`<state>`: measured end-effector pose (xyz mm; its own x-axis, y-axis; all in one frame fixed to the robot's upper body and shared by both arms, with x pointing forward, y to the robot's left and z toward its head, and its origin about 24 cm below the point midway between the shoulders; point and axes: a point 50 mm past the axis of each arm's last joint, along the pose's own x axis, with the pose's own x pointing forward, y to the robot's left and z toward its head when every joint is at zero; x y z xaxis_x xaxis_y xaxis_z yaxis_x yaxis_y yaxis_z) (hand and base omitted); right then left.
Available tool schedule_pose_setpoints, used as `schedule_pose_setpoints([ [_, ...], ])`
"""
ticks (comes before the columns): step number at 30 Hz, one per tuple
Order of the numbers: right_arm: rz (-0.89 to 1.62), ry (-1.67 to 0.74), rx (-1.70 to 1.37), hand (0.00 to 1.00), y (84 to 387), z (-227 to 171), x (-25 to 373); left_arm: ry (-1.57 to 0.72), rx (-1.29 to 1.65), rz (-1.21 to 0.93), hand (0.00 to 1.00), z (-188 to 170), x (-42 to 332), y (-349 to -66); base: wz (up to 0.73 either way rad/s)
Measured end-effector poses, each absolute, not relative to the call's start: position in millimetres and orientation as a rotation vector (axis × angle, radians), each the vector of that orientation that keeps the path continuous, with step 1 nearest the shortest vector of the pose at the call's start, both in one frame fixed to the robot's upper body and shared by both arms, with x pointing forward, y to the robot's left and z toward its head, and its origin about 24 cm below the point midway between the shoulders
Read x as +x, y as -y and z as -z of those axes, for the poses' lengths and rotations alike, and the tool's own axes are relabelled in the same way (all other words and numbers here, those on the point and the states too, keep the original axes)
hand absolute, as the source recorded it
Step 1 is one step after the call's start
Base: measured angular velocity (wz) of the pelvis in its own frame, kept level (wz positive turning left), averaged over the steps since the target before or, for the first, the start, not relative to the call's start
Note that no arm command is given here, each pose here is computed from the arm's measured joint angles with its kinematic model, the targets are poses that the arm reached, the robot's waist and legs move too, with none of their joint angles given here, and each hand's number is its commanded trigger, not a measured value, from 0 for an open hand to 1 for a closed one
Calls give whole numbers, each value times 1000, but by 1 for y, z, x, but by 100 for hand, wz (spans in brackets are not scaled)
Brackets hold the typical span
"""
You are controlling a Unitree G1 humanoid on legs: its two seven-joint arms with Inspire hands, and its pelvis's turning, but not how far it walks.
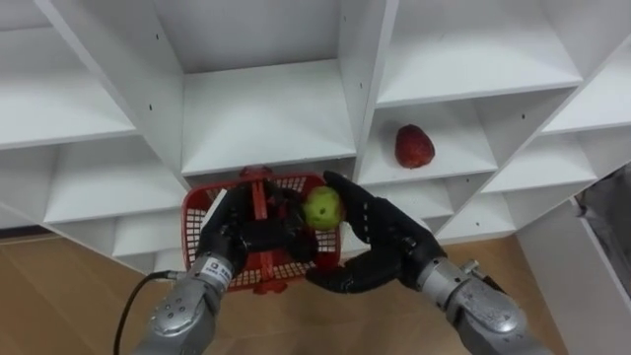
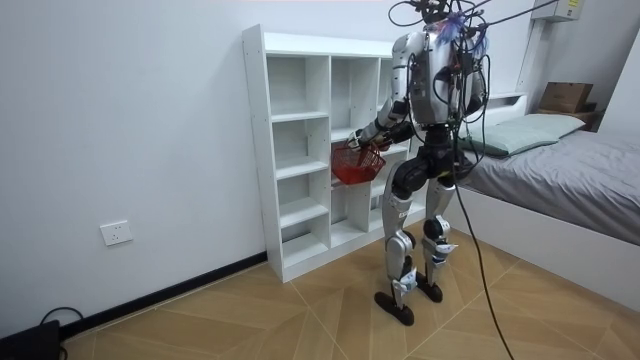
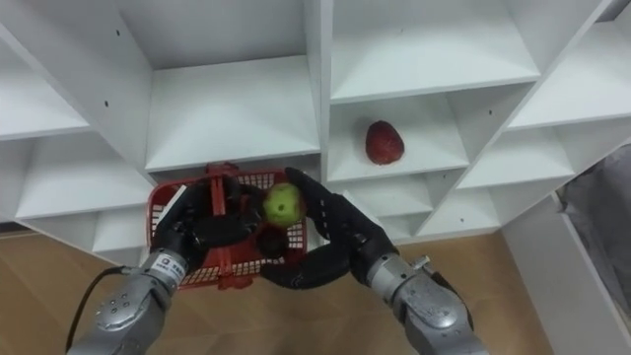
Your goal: Collect fruits from the closet
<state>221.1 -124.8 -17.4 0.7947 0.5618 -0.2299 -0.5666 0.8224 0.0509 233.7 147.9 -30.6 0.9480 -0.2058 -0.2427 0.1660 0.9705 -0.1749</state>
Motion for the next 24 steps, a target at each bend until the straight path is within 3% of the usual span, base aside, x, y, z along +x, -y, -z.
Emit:
schedule_pose_setpoints([
  [24,-631,-204,-98,0,120,11,223,-308,-41,203,100,40,228,-159,0],
])
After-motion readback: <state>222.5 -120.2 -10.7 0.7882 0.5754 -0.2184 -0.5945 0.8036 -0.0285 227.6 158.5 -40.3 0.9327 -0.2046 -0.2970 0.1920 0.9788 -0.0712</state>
